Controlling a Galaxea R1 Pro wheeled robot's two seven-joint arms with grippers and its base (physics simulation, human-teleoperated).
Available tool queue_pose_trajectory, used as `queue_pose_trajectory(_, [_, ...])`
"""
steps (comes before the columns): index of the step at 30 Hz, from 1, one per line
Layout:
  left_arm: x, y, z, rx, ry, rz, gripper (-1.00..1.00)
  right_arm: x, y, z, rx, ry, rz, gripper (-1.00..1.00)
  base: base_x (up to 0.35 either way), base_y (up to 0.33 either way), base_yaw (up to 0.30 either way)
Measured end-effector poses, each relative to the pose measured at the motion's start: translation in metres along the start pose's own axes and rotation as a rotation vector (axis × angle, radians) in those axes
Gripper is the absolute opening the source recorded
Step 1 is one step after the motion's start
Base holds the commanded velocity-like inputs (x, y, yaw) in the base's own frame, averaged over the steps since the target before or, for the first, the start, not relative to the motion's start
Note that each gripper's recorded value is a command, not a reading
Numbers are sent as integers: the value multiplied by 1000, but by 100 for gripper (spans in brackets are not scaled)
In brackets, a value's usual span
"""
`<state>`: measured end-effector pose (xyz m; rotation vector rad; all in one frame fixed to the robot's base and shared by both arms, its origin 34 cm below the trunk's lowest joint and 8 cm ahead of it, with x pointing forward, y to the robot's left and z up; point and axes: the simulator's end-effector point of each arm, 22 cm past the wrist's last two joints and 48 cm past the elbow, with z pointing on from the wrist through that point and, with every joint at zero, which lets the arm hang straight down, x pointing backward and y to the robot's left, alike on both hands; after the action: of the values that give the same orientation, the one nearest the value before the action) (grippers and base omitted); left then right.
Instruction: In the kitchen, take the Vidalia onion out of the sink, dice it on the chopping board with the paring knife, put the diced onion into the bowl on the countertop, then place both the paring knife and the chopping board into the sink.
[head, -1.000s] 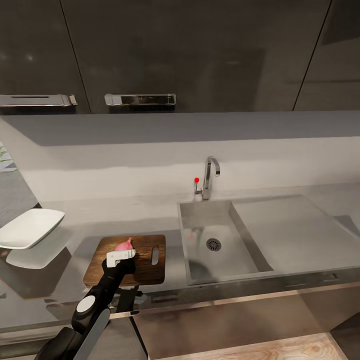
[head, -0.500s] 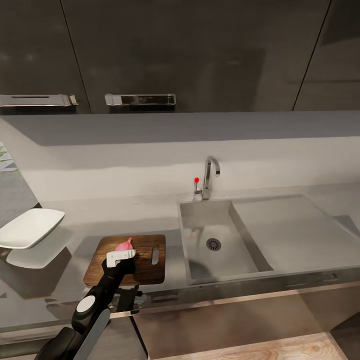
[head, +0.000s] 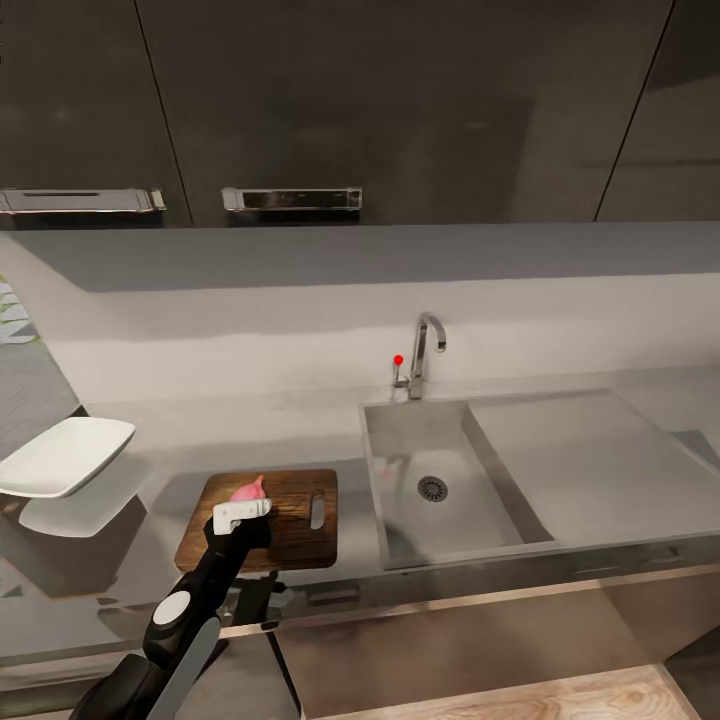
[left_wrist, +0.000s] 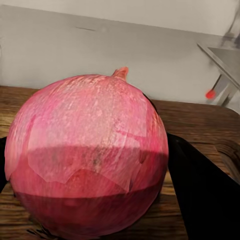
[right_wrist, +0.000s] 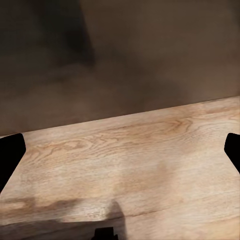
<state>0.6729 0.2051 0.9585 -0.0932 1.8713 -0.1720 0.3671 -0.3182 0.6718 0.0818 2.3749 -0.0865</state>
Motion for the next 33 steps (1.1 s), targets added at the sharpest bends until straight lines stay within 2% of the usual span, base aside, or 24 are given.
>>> queue_pose_trajectory(33, [5,1,1,-2,9,-1,-100,3,0,0,-1,8,-1,100,0,0,0])
